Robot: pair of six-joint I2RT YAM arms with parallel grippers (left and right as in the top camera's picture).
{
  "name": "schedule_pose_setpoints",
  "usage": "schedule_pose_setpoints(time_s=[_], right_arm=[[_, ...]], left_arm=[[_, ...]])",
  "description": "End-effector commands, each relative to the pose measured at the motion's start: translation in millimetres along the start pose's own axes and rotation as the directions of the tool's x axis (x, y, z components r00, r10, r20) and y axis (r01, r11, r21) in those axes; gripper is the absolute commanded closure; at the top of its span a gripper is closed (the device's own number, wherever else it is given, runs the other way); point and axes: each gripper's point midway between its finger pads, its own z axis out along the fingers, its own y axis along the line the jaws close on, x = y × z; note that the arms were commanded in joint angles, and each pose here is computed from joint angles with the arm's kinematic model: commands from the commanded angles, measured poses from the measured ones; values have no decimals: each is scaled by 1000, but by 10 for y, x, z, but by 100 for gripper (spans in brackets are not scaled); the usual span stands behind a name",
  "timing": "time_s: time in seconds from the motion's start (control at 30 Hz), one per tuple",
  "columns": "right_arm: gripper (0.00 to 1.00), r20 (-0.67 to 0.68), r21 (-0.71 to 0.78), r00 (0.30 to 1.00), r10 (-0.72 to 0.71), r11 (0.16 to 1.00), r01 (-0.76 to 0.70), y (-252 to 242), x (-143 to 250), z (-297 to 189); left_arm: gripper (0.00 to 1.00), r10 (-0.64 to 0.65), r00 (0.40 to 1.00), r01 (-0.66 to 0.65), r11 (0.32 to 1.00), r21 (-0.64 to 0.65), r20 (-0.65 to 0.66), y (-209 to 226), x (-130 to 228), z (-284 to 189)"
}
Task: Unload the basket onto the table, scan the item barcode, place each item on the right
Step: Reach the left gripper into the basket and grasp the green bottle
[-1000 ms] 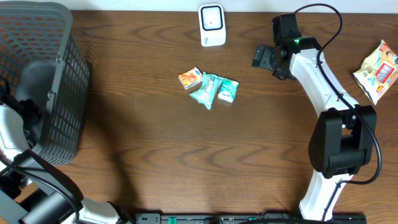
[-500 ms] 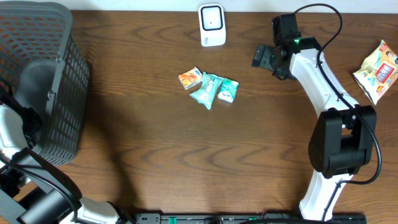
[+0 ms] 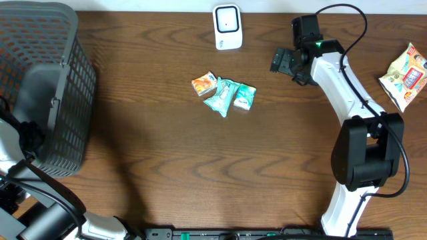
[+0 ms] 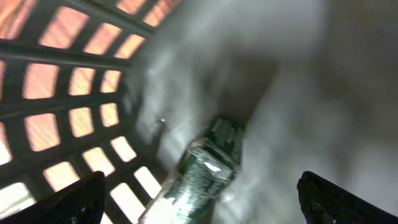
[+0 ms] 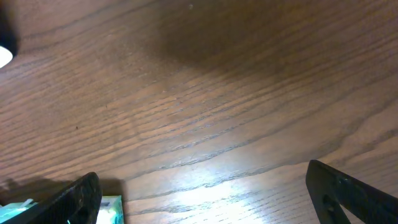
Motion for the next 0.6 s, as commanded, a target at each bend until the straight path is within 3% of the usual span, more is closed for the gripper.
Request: schedule_pose_setpoints(time_s=[0.0,0.23,0.57], right_arm=[[1,-13,9,1000,-21,1000,21,14,58,45],[1,-13,9,1000,-21,1000,21,14,58,45],[1,-14,4,999,-32,999,32,66,85,39]], left_arm=[[8,60,998,-57,996,75,-30,-93,93,73],[23,94,995,-91,993,74,-34,-63,109,79],[23,112,987,-104,992,78,-111,68,269,259]])
